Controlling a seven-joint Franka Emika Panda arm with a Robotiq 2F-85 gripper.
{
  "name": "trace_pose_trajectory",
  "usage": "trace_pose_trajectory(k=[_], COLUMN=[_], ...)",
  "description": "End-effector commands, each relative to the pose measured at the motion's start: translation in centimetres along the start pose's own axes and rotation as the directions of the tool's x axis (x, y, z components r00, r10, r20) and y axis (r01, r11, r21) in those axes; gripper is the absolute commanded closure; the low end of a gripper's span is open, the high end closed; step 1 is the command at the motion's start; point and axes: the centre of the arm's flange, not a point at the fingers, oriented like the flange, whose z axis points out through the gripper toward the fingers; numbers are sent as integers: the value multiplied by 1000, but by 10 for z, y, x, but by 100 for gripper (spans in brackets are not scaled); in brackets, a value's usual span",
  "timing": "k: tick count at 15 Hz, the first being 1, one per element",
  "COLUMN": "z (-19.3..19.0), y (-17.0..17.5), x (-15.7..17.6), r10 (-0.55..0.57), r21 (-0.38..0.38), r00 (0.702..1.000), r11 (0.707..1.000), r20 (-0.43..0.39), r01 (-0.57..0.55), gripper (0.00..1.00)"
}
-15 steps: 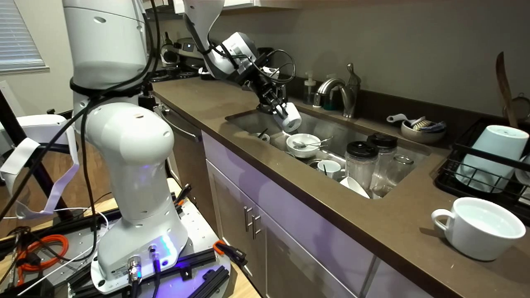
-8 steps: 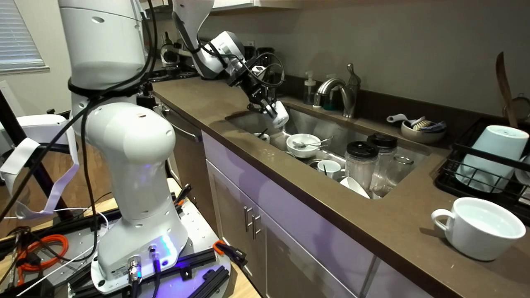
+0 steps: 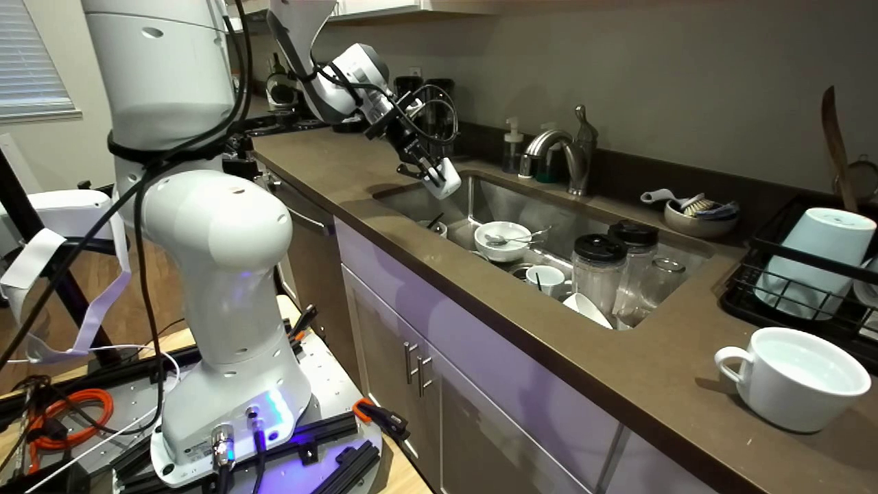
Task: Pour the water from the left cup into the sink
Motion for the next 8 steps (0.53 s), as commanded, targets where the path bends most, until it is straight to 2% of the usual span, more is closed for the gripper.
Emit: trace_pose_trajectory(k=[1,8], z=[-15,-28], y=[16,40], x=[-7,8], r10=[17,20], r21=[73,266], r00=[994,971], r11=[997,963], r20=[-106,-237], r01=[-9,45], gripper=[96,96])
